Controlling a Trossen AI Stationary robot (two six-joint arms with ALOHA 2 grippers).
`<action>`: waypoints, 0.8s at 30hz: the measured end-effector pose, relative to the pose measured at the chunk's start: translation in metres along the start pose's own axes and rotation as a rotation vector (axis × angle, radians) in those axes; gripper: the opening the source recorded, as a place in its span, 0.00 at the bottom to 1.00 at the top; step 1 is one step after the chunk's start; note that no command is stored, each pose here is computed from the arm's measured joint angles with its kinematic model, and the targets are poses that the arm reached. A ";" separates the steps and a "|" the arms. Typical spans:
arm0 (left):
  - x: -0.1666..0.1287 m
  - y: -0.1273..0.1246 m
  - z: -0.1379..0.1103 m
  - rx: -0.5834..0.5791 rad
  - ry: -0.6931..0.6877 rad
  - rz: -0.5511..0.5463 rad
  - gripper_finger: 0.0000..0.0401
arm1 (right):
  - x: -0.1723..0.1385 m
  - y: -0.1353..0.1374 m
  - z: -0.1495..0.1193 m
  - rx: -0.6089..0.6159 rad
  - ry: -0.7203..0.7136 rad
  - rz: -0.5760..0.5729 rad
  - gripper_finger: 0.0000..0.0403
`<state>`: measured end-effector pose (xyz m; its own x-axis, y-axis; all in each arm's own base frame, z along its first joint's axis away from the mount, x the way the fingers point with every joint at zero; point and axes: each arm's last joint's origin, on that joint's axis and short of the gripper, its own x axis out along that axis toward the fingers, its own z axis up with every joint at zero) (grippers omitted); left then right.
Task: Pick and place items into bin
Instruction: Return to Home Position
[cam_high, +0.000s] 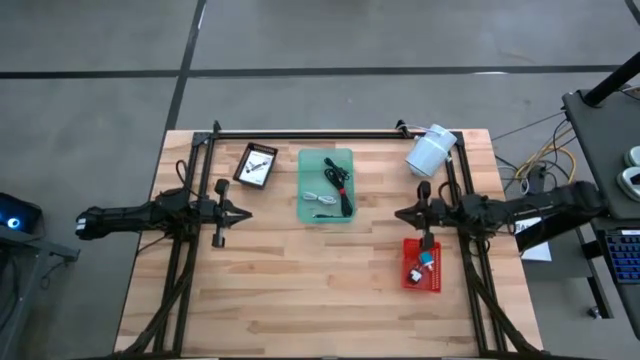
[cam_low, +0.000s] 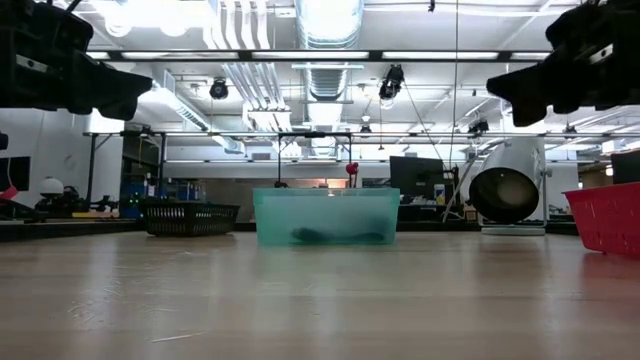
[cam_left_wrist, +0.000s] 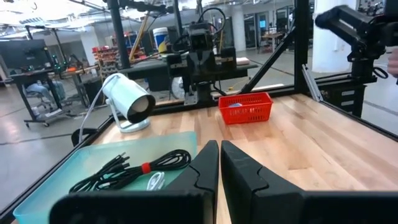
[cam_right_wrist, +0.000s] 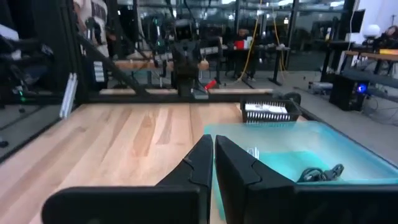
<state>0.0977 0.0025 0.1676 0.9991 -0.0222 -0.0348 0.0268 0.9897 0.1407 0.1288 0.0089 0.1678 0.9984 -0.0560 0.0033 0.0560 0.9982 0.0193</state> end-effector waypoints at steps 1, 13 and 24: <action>0.000 0.000 0.000 -0.001 0.001 0.001 0.00 | -0.002 0.000 0.001 0.004 -0.006 0.000 0.02; -0.001 0.002 0.000 -0.068 0.037 0.055 0.00 | -0.025 -0.005 0.001 -0.017 -0.012 -0.033 0.02; -0.001 0.001 0.000 -0.079 0.038 0.039 0.00 | -0.031 -0.006 0.002 -0.047 -0.034 -0.048 0.02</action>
<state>0.0969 0.0037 0.1679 0.9974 0.0203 -0.0690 -0.0158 0.9978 0.0646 0.0972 0.0042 0.1697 0.9938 -0.1040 0.0380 0.1051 0.9941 -0.0264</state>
